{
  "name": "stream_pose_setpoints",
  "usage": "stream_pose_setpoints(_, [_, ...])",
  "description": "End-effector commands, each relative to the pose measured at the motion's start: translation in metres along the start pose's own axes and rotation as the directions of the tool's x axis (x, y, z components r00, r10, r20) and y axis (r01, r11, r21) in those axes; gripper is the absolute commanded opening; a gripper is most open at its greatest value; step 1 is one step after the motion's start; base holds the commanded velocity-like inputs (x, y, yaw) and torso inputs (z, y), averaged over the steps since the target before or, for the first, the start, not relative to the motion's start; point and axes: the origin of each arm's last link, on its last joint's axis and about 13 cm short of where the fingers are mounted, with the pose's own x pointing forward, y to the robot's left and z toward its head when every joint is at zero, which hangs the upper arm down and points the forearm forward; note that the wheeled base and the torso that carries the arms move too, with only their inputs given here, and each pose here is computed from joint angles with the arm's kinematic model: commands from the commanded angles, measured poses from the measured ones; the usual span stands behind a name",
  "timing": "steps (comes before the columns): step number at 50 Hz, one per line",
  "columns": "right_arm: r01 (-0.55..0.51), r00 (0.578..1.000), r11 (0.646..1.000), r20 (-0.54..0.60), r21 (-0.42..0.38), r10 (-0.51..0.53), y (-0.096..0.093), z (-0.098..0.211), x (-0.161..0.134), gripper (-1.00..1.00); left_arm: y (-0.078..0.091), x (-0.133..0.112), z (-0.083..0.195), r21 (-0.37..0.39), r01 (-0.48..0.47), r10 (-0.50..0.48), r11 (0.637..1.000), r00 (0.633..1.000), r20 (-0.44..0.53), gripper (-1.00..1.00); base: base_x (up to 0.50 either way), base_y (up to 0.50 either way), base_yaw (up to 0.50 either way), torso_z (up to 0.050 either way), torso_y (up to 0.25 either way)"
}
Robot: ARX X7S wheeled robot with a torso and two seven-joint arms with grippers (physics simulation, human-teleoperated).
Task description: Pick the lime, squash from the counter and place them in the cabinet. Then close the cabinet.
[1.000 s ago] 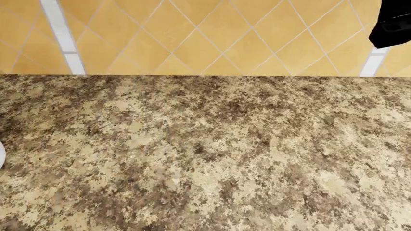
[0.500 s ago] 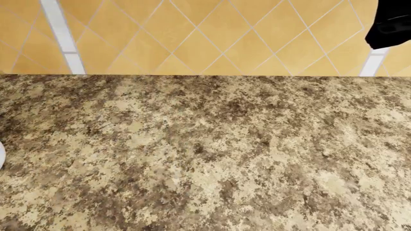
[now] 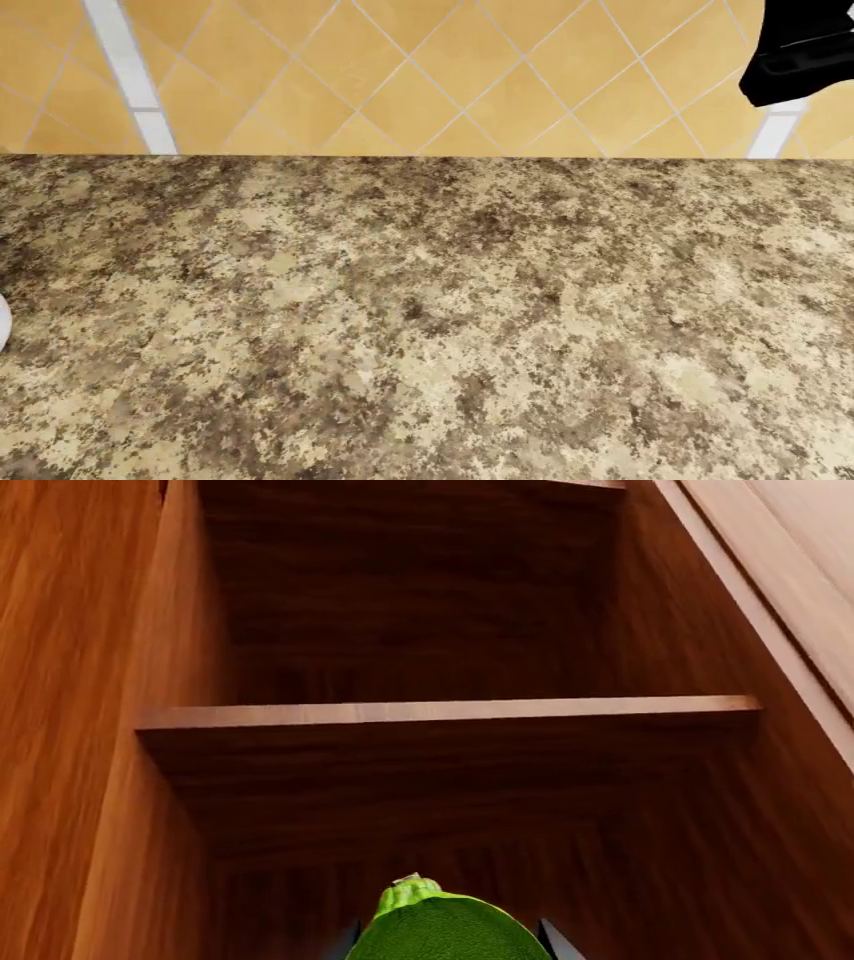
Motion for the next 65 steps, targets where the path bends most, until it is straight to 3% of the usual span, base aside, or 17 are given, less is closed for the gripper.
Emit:
stream_pose_setpoints(1, [-0.002, 1.0, 1.0, -0.005, -0.005, 0.002, 0.002, 0.0, 0.002, 1.0, 0.005, 0.017, -0.004, -0.006, -0.024, 0.024, 1.0, 1.0, -0.009, -1.0, 0.0, 0.0, 0.0, 0.0, 0.0])
stream_pose_setpoints(9, [-0.005, 1.0, 1.0, -0.006, -0.001, 0.005, 0.004, -0.004, 0.005, 1.0, 0.016, 0.052, -0.022, 0.035, -0.03, 0.035, 0.999, 0.988, -0.147, -1.0, 0.0, 0.0, 0.0, 0.001, 0.0])
stream_pose_setpoints(26, [-0.006, 1.0, 1.0, -0.006, 0.002, 0.006, 0.004, -0.005, 0.006, 1.0, 0.027, 0.093, -0.037, 0.05, -0.058, 0.069, 0.997, 0.962, -0.263, -1.0, 0.0, 0.0, 0.0, 0.002, 0.0])
stream_pose_setpoints(41, [-0.011, 1.0, 1.0, -0.005, -0.001, 0.011, 0.005, -0.003, 0.007, 1.0, 0.03, 0.096, -0.053, 0.039, -0.074, 0.082, 0.997, 0.935, -0.344, -1.0, 0.0, 0.0, 0.0, 0.0, 0.0])
stream_pose_setpoints(44, [-0.008, 1.0, 1.0, -0.007, 0.002, 0.008, 0.005, -0.005, 0.008, 1.0, 0.027, 0.094, -0.062, 0.073, -0.034, 0.062, 0.997, 0.903, -0.426, -1.0, 0.0, 0.0, 0.0, 0.0, -0.007])
stream_pose_setpoints(50, [-0.006, 1.0, 1.0, -0.009, 0.006, 0.006, 0.005, -0.007, 0.008, 1.0, 0.026, 0.092, -0.067, 0.078, -0.021, 0.055, 0.997, 0.882, -0.468, -1.0, 0.0, 0.0, 0.0, 0.0, 0.0])
stream_pose_setpoints(51, [-0.006, 1.0, 1.0, -0.009, 0.006, 0.006, 0.005, -0.007, 0.008, 1.0, 0.026, 0.092, -0.068, 0.078, -0.019, 0.054, 0.997, 0.88, -0.472, 1.0, 0.0, 0.0, 0.0, 0.0, 0.0])
stream_pose_setpoints(65, [-0.006, 1.0, 1.0, -0.008, 0.006, 0.006, 0.005, -0.007, 0.007, 1.0, 0.025, 0.092, -0.068, 0.084, -0.002, 0.043, 0.996, 0.875, -0.482, 1.0, 0.0, 0.0, 0.0, 0.0, 0.0])
